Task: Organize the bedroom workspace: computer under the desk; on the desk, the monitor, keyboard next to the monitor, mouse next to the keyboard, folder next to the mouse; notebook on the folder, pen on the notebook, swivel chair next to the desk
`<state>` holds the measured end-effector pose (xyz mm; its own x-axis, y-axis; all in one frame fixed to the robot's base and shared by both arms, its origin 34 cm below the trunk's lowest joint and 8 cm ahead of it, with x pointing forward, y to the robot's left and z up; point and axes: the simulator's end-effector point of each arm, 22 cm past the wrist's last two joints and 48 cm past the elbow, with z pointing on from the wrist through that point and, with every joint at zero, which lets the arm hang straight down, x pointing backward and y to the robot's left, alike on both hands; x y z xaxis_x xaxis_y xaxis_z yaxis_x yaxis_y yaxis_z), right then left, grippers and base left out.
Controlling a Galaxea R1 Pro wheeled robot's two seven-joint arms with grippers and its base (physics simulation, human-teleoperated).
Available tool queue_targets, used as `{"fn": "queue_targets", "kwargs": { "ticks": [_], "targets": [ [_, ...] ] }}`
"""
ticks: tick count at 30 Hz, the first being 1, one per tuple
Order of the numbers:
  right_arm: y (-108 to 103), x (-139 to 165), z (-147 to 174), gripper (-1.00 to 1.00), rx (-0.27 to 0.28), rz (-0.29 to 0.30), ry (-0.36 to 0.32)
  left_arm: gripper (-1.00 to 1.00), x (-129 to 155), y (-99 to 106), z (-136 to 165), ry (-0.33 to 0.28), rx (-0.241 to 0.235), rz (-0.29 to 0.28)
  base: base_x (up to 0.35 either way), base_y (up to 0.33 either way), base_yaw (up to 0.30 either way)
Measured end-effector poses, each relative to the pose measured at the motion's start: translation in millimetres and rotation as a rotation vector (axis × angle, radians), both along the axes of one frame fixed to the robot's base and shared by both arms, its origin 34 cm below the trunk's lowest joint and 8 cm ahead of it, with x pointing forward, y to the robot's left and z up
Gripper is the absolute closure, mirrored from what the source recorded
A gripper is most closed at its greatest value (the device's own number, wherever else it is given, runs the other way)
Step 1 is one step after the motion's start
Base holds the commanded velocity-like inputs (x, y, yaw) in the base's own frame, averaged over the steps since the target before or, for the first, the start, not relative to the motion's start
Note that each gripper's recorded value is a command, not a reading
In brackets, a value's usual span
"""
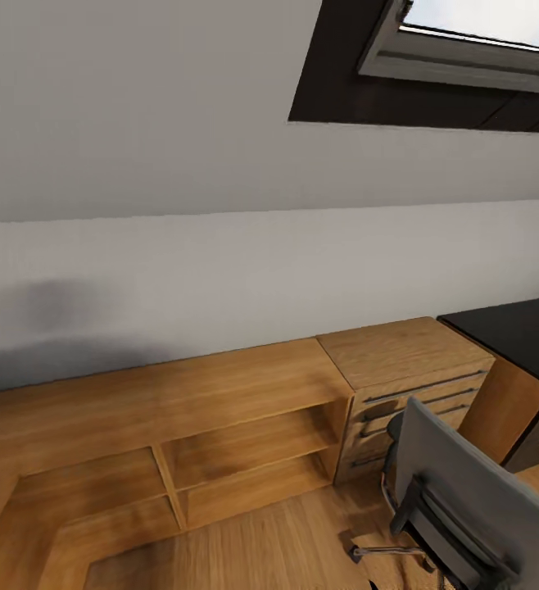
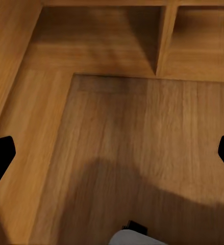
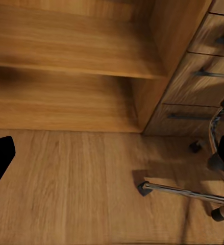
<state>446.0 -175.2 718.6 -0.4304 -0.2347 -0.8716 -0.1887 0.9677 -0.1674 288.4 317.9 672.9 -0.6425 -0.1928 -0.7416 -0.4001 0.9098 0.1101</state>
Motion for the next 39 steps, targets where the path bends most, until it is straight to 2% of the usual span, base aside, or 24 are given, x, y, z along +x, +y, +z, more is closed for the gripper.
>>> {"fn": "queue_targets", "kwargs": {
  "ticks": [39],
  "targets": [
    [-0.2,-2.5,-4.7,-1.00,-0.016,0.007,0.023,-1.00,0.0,-1.0,0.0,0.000,-0.001,0.000,0.000,0.000,-0.299]
  ]
}}
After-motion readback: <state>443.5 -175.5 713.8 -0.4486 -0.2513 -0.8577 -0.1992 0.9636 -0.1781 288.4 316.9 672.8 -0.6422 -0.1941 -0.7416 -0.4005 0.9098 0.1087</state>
